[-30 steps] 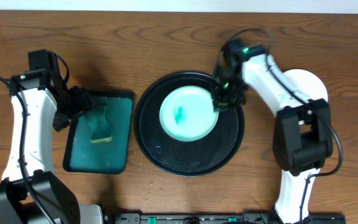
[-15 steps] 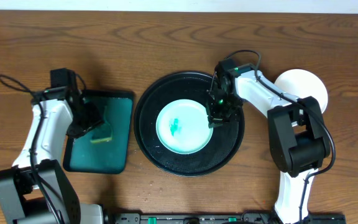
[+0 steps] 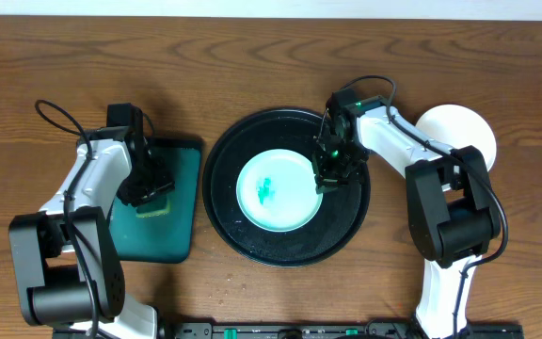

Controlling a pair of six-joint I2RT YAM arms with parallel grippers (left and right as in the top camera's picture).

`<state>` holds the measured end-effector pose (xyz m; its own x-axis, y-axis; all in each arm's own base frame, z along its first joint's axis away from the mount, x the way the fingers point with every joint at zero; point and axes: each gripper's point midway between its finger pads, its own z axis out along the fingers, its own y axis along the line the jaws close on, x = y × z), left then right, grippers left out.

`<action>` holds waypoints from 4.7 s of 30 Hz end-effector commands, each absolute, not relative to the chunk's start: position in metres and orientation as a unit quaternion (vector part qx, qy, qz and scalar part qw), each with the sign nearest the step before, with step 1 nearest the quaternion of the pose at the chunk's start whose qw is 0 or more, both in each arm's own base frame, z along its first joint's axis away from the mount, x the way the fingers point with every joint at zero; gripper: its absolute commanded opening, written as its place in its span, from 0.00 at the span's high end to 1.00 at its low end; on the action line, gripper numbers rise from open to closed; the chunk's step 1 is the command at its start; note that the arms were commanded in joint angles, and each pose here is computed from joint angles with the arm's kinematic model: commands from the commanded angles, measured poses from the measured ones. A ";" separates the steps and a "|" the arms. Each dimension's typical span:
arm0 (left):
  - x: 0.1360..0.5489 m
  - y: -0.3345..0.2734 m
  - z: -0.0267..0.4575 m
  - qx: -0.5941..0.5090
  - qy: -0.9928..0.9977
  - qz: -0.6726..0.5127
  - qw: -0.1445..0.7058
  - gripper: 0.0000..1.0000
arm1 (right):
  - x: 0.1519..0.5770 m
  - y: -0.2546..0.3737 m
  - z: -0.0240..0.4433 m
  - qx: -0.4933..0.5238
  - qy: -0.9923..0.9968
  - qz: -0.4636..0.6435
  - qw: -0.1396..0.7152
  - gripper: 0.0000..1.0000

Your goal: Clean dirty plates on tray and stack at the side

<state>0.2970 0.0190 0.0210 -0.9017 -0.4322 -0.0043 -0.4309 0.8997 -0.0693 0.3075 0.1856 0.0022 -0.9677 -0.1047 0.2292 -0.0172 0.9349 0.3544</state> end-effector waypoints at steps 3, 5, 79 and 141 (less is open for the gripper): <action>0.295 0.026 0.020 -0.217 0.976 -0.007 0.002 0.57 | 0.307 0.173 -0.004 0.023 -0.980 -0.155 0.123 0.99; 0.298 0.025 0.024 -0.214 0.977 -0.007 0.006 0.57 | 0.307 0.173 -0.004 0.023 -0.980 -0.155 0.123 0.99; 0.325 0.021 0.220 -0.132 0.922 -0.025 0.362 0.93 | 0.299 0.170 -0.002 0.027 -0.978 -0.150 0.139 0.99; 0.318 -0.124 0.014 -0.135 0.989 -0.047 0.040 0.93 | 0.302 0.228 -0.006 0.105 -0.978 -0.162 0.082 0.99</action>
